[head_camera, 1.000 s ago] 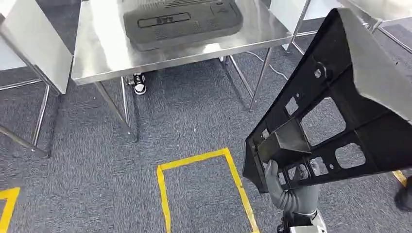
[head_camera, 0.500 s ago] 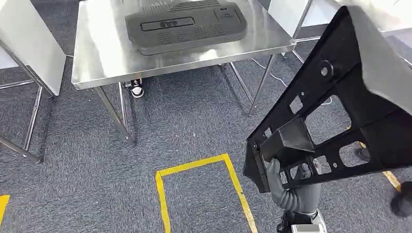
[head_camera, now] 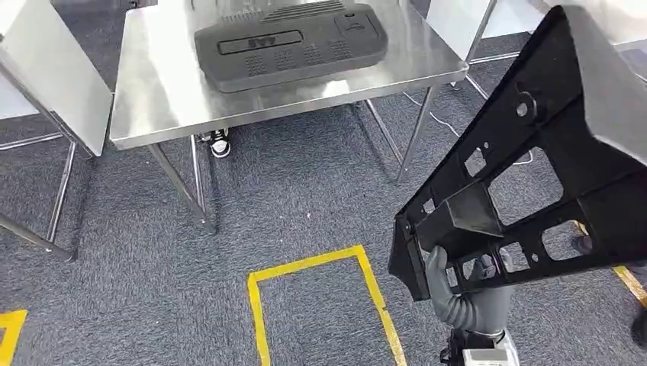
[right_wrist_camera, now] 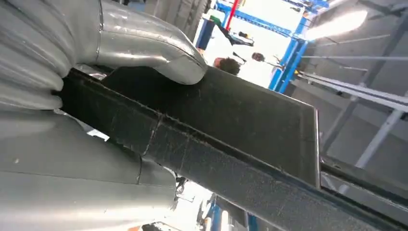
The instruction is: Take the parts from the cabinet and place them on the table.
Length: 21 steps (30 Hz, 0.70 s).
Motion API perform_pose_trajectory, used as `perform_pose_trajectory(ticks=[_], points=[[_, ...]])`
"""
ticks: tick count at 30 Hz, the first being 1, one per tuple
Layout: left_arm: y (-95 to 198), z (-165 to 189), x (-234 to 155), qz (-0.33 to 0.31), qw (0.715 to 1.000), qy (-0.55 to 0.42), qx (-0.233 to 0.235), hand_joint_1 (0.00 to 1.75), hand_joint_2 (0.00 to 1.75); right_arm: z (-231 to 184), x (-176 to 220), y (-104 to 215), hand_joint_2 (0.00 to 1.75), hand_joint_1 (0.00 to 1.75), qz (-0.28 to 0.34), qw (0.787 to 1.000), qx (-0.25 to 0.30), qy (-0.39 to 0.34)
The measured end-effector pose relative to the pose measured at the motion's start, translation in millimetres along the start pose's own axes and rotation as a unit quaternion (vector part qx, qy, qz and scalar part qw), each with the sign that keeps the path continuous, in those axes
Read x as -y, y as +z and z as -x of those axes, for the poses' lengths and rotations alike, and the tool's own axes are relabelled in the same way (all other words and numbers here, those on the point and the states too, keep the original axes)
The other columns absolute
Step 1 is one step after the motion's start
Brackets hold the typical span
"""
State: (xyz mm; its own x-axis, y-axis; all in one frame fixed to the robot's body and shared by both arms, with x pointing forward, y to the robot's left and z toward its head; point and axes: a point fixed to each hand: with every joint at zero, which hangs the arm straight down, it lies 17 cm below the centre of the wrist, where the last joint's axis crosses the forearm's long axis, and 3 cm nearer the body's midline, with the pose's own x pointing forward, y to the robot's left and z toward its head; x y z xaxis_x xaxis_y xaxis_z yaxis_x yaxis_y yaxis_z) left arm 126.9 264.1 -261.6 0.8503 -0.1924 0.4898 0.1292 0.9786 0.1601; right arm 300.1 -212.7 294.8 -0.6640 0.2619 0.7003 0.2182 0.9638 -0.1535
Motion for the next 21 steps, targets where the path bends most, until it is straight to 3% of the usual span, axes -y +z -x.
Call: perform_pose_trajectory(ticks=[21], points=[[0.4, 0.9, 1.3, 0.002, 1.000, -0.003, -0.001, 0.00, 1.75, 0.3, -0.6, 0.0, 1.75, 1.75, 0.000, 1.000, -0.001, -0.001]])
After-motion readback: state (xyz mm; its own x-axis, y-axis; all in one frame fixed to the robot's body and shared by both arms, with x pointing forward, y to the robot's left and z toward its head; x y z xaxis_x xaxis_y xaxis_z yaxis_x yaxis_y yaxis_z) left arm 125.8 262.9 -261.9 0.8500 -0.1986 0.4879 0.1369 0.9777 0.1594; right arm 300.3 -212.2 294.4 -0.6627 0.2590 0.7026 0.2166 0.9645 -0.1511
